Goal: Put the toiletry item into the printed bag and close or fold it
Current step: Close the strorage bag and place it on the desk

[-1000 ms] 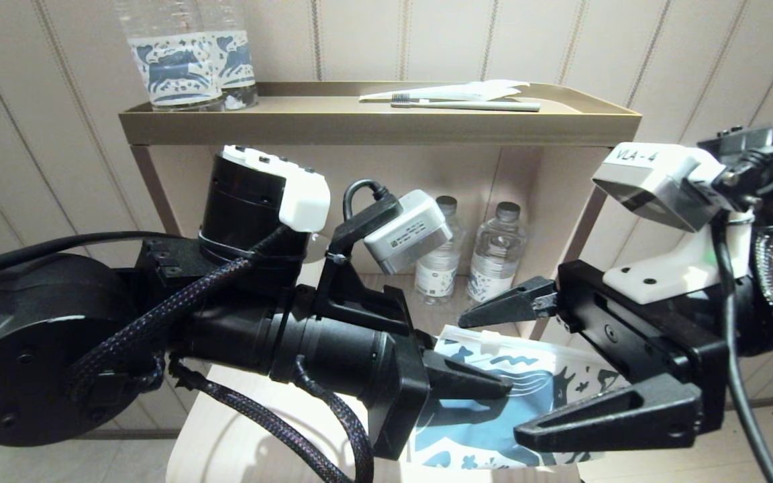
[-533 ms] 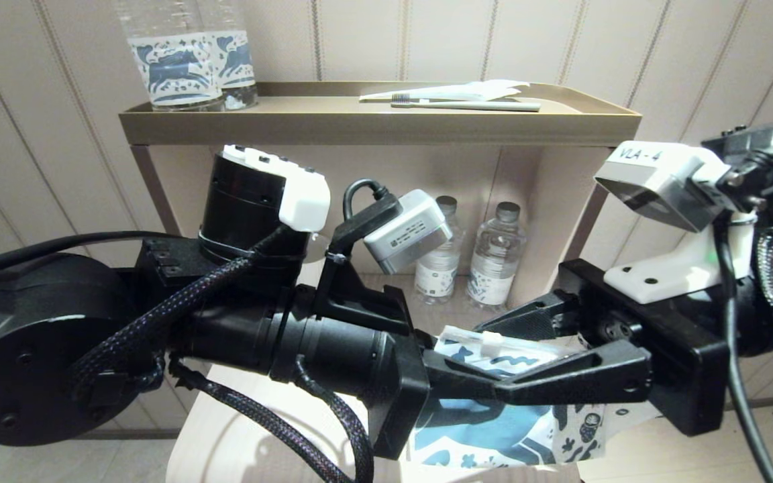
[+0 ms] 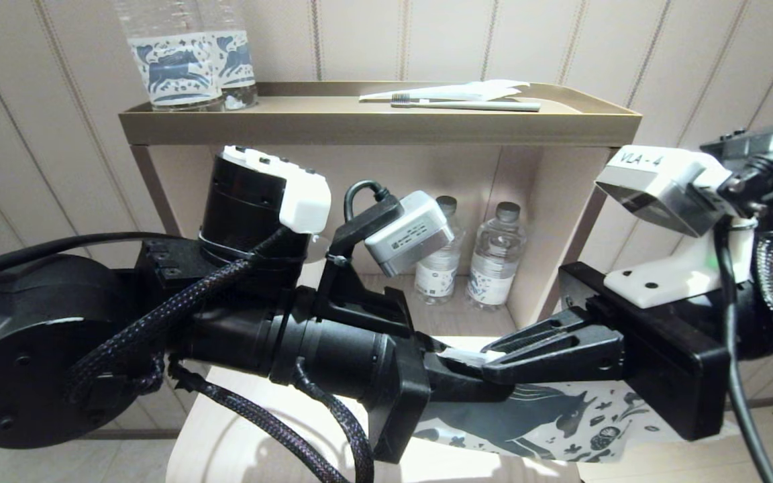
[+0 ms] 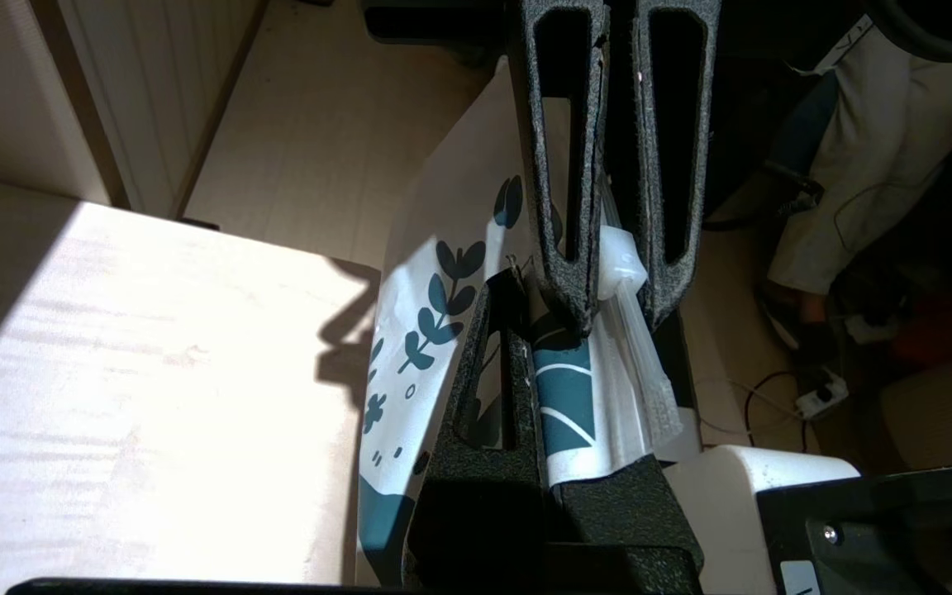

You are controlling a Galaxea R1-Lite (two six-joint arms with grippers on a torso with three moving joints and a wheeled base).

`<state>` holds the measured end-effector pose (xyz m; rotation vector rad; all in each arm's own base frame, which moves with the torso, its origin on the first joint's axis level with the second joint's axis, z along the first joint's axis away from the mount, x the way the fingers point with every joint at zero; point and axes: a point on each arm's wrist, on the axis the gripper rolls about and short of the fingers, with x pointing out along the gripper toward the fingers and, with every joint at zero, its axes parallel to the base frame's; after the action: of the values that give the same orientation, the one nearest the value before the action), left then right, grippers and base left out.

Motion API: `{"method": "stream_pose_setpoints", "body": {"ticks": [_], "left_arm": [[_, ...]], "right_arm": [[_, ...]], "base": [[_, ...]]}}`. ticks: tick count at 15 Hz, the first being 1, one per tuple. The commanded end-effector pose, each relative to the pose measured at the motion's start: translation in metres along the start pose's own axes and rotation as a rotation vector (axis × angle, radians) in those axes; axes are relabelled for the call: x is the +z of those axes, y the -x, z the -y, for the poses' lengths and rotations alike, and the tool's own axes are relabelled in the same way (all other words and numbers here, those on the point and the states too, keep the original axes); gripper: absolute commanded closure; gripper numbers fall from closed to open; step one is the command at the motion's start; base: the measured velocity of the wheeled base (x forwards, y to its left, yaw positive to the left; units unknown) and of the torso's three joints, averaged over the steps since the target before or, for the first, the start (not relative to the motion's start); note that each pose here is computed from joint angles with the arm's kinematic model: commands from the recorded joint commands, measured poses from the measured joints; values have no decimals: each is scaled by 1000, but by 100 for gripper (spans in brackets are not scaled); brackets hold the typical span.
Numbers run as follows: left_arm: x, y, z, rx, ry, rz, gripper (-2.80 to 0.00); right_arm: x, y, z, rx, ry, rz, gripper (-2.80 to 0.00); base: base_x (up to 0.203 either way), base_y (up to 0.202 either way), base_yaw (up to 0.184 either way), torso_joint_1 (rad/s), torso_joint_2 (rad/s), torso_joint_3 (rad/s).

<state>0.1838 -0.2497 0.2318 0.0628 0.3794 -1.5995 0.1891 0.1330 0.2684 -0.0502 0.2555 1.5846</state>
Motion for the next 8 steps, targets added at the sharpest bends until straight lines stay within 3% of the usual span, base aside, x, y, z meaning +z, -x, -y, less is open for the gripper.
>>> {"method": "stream_pose_setpoints", "body": {"ticks": [1,8], "left_arm": [[3,4,4,-3,-11,13,0],[16,44,9,100,-32,60,0]], "right_arm": [[-2,0,0,5,-1,-1,0],[-3,6,-2,-19,57,8,0]], "base": [[0,0,0,0,0,0],[0,0,0,0,0,0]]}}
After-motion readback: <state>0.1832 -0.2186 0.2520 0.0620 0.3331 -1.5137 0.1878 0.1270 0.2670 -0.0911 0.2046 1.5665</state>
